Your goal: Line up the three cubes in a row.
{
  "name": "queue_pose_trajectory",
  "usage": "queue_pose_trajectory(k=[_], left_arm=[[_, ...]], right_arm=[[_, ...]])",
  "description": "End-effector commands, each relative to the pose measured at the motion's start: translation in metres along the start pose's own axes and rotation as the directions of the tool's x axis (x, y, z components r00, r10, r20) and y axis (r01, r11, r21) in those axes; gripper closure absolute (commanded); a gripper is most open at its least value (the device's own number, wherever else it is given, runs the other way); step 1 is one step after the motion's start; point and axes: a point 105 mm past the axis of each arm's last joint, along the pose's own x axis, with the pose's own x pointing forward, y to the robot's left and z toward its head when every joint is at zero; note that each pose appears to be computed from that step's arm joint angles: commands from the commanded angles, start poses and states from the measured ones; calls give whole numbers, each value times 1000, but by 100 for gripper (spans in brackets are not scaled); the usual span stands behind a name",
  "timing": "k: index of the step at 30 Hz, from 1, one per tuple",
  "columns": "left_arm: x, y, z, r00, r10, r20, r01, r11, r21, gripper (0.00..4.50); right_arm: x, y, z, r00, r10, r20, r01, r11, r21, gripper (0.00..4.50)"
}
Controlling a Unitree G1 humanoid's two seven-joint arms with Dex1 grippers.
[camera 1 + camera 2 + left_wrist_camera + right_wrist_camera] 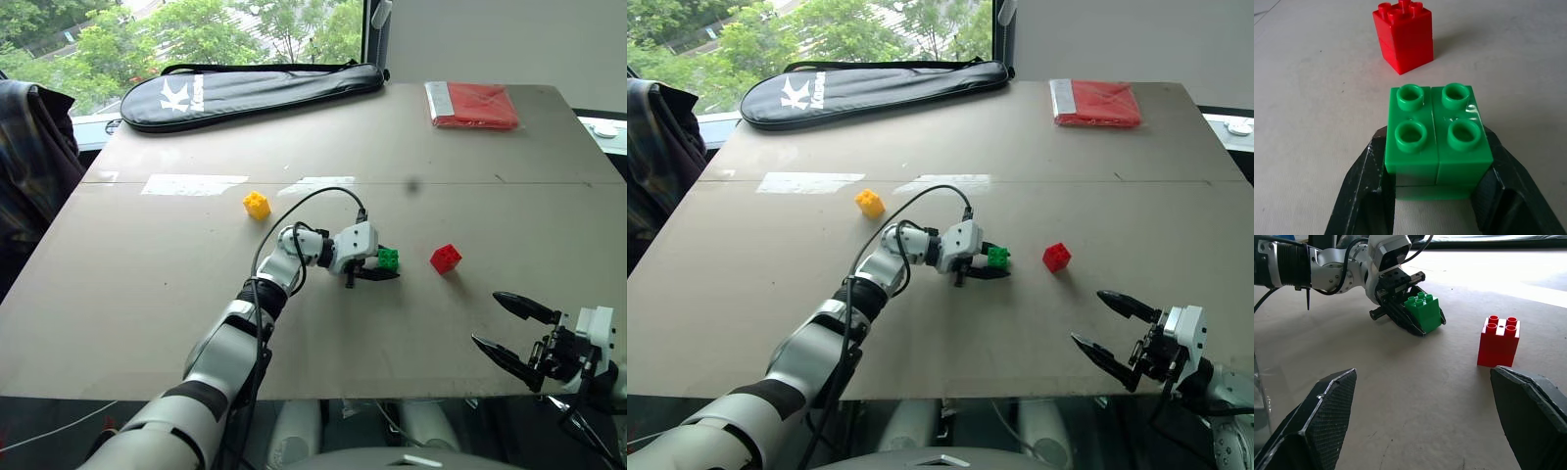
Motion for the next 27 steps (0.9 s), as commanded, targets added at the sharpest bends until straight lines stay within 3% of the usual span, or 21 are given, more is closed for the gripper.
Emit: queue_pose_trajectory(k=[1,9,25,27], left_arm=[[11,6,9,1000,-1,11,1,1000,-10,316],[28,0,14,999,-5,33,7,998,-69,316],[8,6,1,999,-34,-25,31,992,-125,316],[7,7,0,999,-29,-32,25,992,-126,210]], right_arm=[[-1,-1,13,999,-37,39,39,998,-56,0],[3,-1,13,997,-62,50,65,996,-58,0],[7,-2,10,998,-35,59,38,998,-43,0],[8,-1,9,998,-34,60,36,998,-42,0]])
